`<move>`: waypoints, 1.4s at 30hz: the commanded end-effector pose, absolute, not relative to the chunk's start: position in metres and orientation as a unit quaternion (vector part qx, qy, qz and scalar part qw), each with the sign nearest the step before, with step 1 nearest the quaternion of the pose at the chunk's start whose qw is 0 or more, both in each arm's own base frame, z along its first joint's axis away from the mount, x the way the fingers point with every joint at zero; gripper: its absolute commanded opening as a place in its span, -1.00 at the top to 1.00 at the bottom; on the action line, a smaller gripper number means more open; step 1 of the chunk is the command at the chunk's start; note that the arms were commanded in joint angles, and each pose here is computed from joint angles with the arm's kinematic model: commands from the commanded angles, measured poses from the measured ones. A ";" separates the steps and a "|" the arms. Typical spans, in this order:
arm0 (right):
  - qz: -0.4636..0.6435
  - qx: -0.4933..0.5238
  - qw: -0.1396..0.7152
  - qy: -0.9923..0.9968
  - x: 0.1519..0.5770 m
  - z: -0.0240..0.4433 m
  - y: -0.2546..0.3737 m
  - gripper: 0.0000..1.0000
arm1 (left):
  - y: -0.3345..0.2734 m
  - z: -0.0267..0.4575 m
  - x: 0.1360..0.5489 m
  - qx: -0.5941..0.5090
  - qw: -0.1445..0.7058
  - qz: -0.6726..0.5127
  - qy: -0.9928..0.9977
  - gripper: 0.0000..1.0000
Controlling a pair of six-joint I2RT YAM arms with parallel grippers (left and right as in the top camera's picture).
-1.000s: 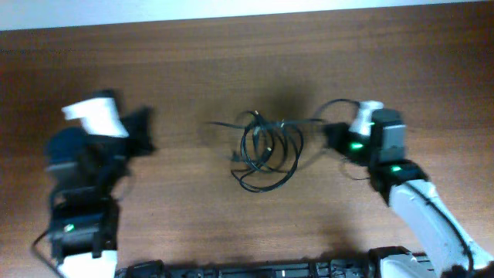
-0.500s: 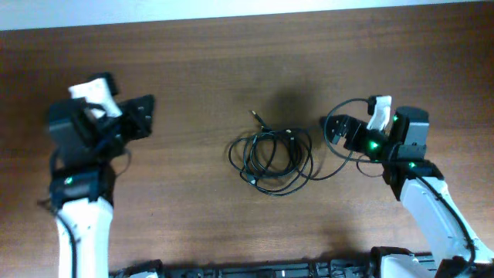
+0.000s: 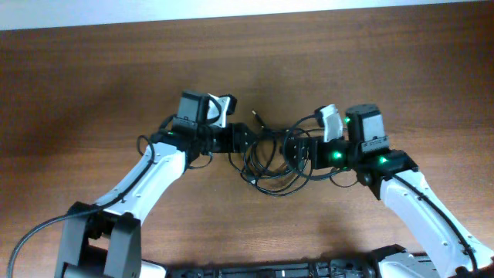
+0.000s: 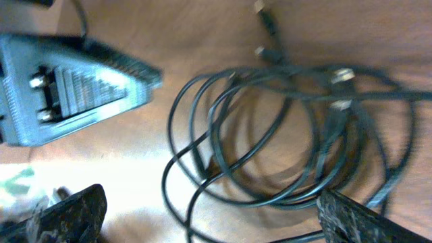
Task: Untangle cables
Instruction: 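Bring both grippers to the cable pile center and grasp strands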
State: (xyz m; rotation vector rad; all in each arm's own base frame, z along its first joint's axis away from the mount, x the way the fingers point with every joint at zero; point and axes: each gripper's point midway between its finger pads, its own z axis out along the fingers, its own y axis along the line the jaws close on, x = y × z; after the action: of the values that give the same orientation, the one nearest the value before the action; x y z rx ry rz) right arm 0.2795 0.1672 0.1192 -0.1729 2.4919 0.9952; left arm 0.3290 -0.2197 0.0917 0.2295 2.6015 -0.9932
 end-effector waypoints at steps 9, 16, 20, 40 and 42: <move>0.380 -0.101 0.198 0.898 0.260 0.121 0.189 -0.97 | -0.219 0.089 0.332 0.084 0.177 -0.331 0.923 -0.77; 0.375 0.032 0.173 0.910 0.272 0.117 0.180 -0.21 | -0.204 0.079 0.339 0.069 0.190 -0.283 0.938 -0.32; 0.373 0.082 0.155 0.911 0.277 0.109 0.185 -0.15 | -0.200 0.078 0.342 0.093 0.205 -0.265 0.938 -0.33; 0.306 -0.126 0.209 0.920 0.298 0.029 0.240 0.00 | -0.172 0.075 0.351 0.054 0.201 -0.256 0.944 -0.40; 0.303 -0.140 0.213 0.918 0.298 0.029 0.240 0.00 | -0.172 0.075 0.351 0.054 0.201 -0.256 0.944 -0.46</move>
State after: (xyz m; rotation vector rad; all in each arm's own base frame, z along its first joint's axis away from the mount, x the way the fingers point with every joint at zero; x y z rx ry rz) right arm 0.2966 0.2388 0.0301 -0.2304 2.5946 0.8962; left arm 0.3461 -0.1728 0.0726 0.1364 2.6476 -0.7286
